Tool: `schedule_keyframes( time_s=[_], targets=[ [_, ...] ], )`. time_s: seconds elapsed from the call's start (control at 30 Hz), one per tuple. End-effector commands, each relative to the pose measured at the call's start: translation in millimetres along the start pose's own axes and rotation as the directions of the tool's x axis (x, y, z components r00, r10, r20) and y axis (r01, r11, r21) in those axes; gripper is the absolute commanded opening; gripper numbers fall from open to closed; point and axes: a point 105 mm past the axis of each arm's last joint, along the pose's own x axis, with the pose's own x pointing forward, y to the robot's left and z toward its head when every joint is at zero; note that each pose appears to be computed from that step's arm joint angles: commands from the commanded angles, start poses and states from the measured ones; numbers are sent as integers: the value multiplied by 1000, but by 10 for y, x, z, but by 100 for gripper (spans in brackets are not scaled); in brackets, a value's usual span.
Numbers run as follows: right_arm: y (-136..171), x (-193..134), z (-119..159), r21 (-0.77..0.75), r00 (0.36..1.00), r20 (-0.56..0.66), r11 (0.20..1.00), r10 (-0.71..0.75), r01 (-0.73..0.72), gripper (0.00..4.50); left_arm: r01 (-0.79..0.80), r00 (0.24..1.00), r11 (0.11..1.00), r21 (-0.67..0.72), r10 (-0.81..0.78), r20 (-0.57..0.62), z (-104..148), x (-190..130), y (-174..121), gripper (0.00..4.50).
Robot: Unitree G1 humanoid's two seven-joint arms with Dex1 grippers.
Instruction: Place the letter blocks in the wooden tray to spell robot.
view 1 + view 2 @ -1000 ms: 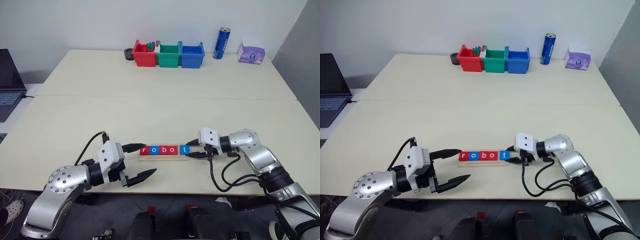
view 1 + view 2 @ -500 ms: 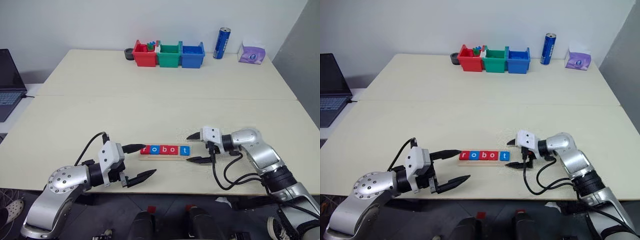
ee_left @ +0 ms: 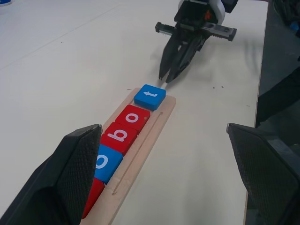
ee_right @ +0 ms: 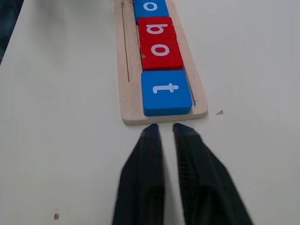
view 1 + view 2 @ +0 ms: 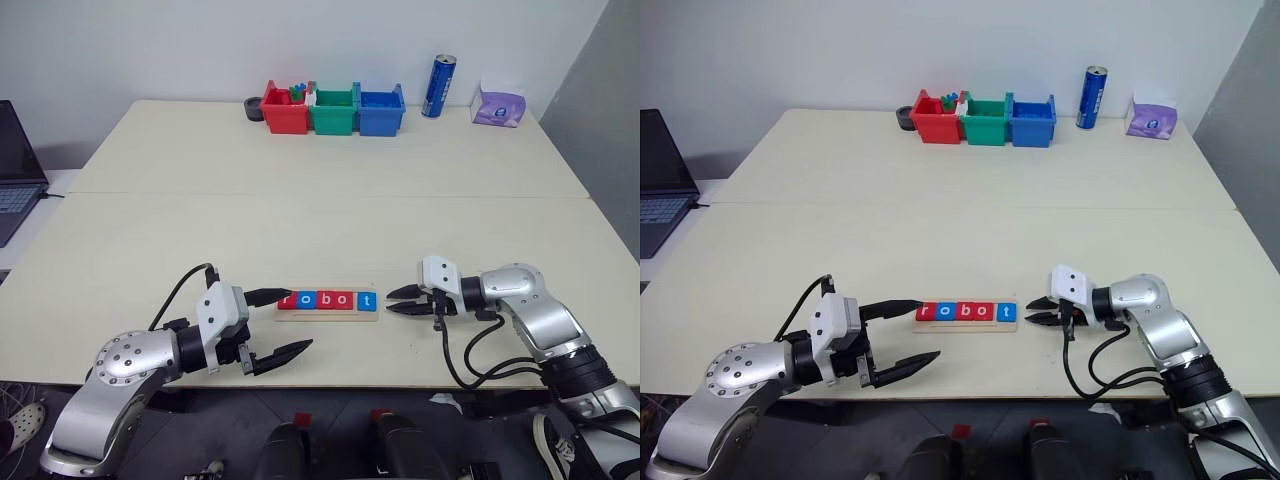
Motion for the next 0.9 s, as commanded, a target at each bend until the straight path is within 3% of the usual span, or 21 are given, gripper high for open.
schedule_keyframes(
  time_s=[0.03,0.9],
  targets=[
    [1,38,118,-52,1000,23,999,-3,5,1,4,1000,999,37,-4,16,91,-18,8,450],
    [-64,175,190,-78,999,33,997,-17,20,1,-9,1000,999,33,9,13,84,-20,3,450]
  ],
)
